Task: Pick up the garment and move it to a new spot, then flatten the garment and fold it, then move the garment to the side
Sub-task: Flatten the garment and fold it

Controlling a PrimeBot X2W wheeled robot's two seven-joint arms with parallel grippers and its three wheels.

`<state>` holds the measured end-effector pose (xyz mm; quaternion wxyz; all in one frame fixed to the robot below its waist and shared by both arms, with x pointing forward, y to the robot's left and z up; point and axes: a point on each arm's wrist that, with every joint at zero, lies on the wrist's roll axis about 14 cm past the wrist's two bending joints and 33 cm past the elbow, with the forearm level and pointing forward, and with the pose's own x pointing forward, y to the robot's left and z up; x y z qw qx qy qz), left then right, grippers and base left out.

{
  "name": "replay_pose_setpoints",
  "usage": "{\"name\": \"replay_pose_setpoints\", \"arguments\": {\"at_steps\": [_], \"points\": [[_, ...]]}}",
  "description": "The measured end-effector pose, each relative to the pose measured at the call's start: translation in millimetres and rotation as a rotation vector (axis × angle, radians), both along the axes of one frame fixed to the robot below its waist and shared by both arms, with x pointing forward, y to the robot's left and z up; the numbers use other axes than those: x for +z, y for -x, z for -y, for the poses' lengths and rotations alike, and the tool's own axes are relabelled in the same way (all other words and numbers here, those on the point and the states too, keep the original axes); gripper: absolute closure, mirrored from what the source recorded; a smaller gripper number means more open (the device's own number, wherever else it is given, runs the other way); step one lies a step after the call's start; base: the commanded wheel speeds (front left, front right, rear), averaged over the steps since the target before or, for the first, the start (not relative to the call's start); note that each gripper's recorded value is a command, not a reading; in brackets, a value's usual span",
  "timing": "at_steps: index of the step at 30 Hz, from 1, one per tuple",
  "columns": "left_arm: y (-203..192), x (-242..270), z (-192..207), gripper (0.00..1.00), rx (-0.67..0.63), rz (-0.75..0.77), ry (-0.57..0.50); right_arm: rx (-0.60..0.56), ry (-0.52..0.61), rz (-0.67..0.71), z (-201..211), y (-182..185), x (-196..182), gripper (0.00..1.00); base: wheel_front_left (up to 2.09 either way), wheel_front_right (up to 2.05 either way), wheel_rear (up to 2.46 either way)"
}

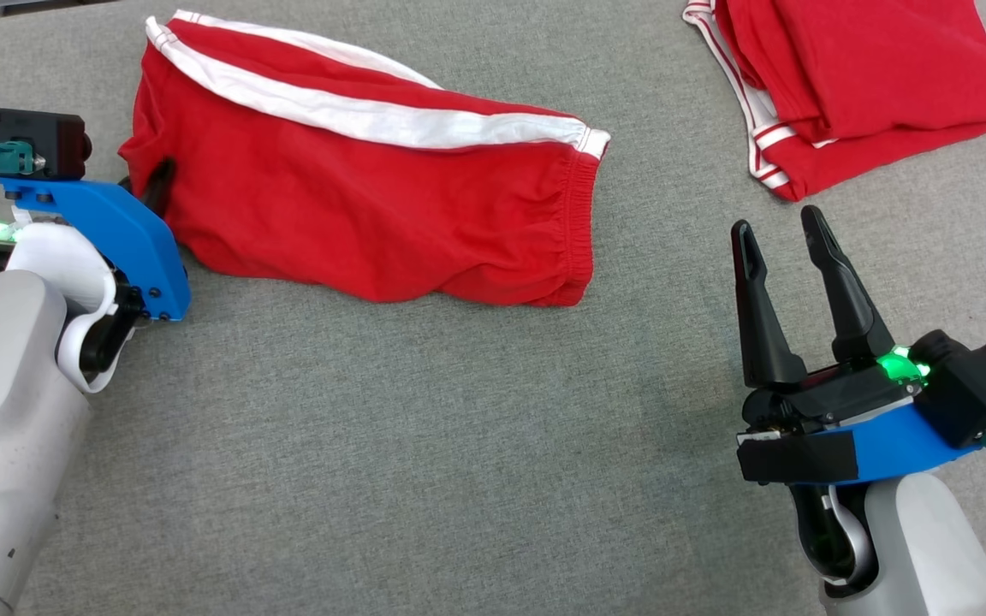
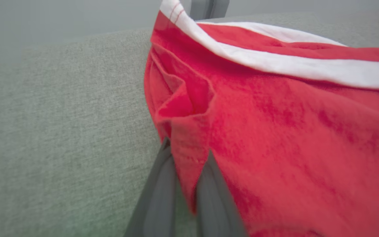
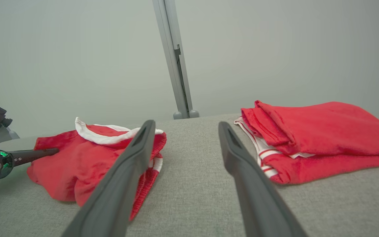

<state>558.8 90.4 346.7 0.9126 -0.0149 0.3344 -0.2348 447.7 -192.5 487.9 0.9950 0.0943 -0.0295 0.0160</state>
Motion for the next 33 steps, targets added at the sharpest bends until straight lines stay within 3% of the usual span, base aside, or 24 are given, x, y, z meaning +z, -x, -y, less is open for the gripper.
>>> {"name": "replay_pose_setpoints", "arguments": {"at_steps": [8, 14, 33], "points": [[4.4, 19.6, 3.5, 1.00, -0.025, 0.078, 0.014, 0.002, -0.009, 0.013, -1.2, 1.1, 5.1, 0.00, 0.00, 0.00, 0.00], [20.5, 42.5, -4.9, 1.00, 0.025, 0.166, 0.049, 0.013, -0.024, 0.031, -7.1, 5.8, 12.4, 0.00, 0.00, 0.00, 0.00], [120.3, 59.2, -34.0, 1.00, 0.236, 0.209, 0.134, 0.063, -0.053, 0.020, -26.8, 23.4, 21.1, 0.00, 0.00, 0.00, 0.00]]}}
